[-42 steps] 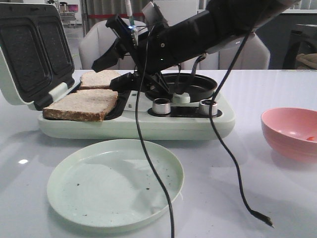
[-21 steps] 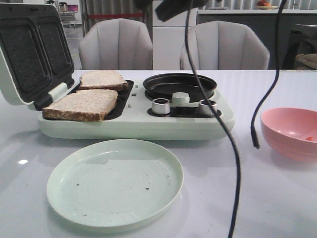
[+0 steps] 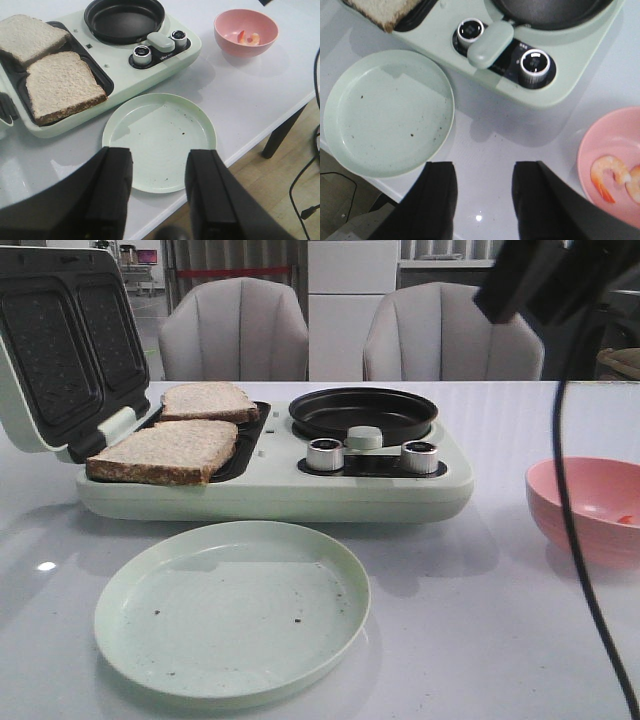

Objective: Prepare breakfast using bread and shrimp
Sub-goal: 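Release the bread and withdraw the right gripper toward the pink bowl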

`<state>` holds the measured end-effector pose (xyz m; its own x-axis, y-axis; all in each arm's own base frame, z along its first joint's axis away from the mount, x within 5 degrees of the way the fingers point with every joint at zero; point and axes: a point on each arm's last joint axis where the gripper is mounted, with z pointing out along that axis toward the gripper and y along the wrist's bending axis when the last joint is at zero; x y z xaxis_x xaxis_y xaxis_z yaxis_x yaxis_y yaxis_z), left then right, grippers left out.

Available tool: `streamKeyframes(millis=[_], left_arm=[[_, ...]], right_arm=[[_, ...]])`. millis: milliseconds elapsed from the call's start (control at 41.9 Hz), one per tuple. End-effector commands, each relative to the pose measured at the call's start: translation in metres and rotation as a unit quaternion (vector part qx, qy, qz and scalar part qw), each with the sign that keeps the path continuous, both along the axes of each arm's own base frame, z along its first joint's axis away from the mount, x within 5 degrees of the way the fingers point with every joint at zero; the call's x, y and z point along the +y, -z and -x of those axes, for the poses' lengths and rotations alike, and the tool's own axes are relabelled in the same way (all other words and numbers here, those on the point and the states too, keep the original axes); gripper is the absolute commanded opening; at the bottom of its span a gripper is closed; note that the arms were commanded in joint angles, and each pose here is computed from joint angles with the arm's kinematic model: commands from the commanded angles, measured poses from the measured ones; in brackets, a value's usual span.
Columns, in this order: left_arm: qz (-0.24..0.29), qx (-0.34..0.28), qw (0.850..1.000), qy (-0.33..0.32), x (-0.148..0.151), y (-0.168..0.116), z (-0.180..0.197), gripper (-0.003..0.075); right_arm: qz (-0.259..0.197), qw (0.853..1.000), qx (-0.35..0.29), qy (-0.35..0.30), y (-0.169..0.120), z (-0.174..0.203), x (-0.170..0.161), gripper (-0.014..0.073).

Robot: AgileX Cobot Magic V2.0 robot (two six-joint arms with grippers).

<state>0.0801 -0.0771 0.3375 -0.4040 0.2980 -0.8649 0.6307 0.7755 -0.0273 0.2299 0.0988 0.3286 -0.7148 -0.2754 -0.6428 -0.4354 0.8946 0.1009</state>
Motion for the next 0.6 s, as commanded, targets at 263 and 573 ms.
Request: streamKeyframes(millis=[263,573], left_arm=[[0.033,-0.040,0.999,0.013,-0.003,-0.015,0.000,0.0328],[-0.117,0.036,0.992,-0.020,-0.025,0.019,-0.029,0.0327]], right_arm=[[-0.021,0.999,-0.030,0.025,0.022,0.052,-0.022,0.0392],[-0.014,1.000,-0.011,0.022,0.027,0.056,-0.023,0.0392]])
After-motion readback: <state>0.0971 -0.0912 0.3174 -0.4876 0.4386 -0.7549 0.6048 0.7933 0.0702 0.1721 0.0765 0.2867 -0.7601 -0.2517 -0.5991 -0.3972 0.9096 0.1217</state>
